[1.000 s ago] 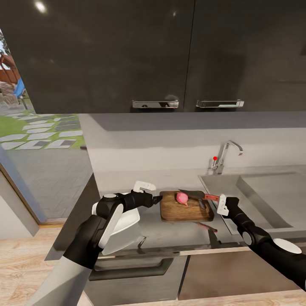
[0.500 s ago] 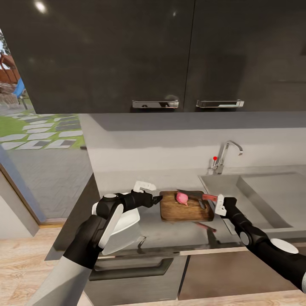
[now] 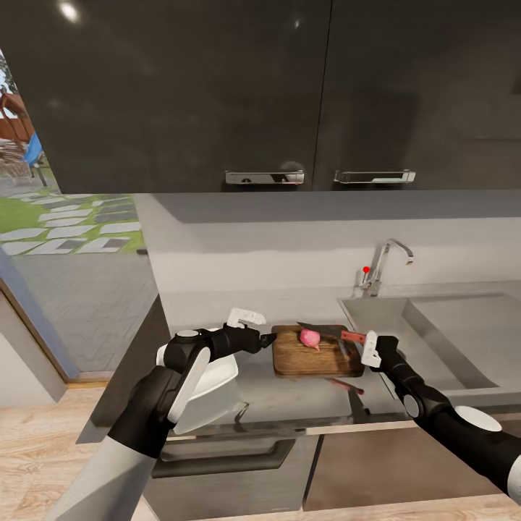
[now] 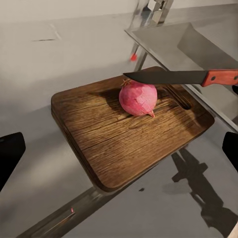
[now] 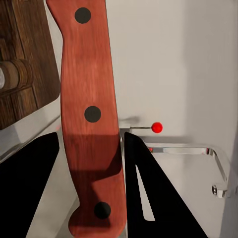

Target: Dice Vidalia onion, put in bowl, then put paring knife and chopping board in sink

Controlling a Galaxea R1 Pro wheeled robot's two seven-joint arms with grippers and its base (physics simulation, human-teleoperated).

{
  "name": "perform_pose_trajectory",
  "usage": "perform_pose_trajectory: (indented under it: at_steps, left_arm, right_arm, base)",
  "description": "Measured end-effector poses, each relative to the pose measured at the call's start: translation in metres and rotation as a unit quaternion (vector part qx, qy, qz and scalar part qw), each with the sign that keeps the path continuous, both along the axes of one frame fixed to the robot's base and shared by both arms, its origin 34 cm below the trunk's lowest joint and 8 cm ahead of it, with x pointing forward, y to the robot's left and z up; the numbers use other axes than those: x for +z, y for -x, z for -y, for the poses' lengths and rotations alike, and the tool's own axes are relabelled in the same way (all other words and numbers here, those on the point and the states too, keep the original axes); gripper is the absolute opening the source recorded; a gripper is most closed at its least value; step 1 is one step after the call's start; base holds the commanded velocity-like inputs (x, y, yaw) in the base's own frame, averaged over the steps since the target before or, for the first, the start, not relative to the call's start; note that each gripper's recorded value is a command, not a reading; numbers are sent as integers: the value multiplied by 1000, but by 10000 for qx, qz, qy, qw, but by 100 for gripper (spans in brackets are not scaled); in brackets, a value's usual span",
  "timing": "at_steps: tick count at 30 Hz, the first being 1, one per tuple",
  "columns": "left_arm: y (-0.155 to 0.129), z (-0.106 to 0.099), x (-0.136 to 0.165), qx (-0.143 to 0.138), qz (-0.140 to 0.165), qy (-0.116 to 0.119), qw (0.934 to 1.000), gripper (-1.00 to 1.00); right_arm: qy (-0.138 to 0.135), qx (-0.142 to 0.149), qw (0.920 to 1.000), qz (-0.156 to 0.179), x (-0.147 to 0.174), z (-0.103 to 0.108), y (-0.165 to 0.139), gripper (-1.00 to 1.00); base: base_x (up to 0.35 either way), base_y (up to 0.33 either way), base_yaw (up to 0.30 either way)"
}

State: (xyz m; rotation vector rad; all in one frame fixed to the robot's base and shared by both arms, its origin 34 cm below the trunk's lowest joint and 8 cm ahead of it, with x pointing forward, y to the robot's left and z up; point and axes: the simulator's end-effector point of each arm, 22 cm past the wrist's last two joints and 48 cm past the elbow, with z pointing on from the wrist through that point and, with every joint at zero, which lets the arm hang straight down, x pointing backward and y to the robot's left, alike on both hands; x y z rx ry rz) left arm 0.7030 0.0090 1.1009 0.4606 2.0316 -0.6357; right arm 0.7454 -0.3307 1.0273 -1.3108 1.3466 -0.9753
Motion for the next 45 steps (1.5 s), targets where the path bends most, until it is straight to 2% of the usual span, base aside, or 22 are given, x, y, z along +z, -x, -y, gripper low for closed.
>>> perform_pose_trajectory:
  at_steps: [23,33,45]
  left_arm:
    - [0,0,0,0,0,0,10000,100]
    - [0,0,0,0,0,0,10000,100]
    - [0,0,0,0,0,0,10000,100]
  right_arm:
    - [14,-7,10000,10,0,0,0,-100]
    - [234,97,9997,75,2,-3,0,-100]
    - [231,108,9996,96,4,-3,-1,-100]
  base:
    - [0,0,0]
    - [0,0,0]
    - [0,0,0]
